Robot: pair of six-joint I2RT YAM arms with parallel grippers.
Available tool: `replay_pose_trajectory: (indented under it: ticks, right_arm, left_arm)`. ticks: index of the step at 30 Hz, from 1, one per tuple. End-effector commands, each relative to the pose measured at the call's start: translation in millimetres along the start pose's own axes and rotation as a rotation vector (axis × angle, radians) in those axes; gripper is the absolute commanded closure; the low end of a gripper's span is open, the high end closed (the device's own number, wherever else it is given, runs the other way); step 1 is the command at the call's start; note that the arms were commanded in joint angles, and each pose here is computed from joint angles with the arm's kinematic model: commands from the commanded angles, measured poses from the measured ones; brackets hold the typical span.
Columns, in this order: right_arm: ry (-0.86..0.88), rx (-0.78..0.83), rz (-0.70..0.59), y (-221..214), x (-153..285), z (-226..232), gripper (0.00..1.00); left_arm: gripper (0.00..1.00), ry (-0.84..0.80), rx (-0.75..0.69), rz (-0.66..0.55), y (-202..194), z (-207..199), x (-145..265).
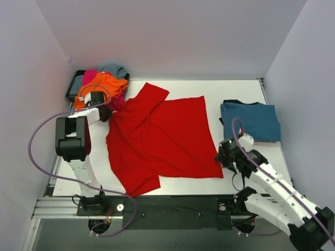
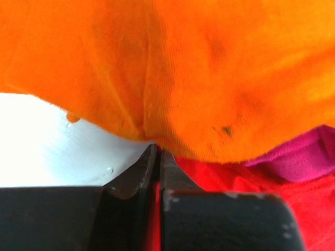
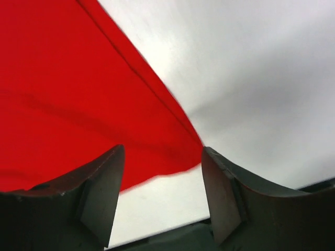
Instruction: Fold and stack the t-shirts
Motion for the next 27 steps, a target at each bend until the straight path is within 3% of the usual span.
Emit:
replay_pose_trajectory:
  ticks: [1,3,5,11,15,19,27]
  right_arm:
    - [-0.084,0.107,-0.146,75,9,22,0.49]
    - [-0.02,0.067,-0.172,108,0,37,0.51]
    - [0.03,0.071,-0.142,130,-18,45,0.52]
    - [0.035,0.123,-0.106,210,-64,85,0.5]
    - [0.076,0.161,-0.075,251,-104,109,0.52]
    - [0.116,0.171,-0.041,281,-144,123,0.52]
    - [0.151,0.17,0.021,314,-208,145,0.5]
  left_arm:
    - [0.77,-0.048,-0.041,-0.027,12,-13,40]
    - [0.59,-0.052,-0.034,-0.046,15,-9,57]
    - [0.52,-0.079,-0.031,-0.067,17,-6,77]
    - [0.49,-0.264,-0.143,-0.105,6,-29,127]
    - [0.39,-0.438,-0.252,-0.073,-9,-66,138]
    - [0.39,-0.465,-0.293,-0.023,-14,-113,111]
    - [0.43,-0.426,-0.3,0.13,-36,-163,25]
Point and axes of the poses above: each gripper's point midway between its finger pads, its own x axis back along the fingers, its own z axis along the line the jaws close on, y = z × x, the point moved 10 cm from there along x, back along the fingers, and after that the axes turned 15 degrees about x, right-handed, at the moved point
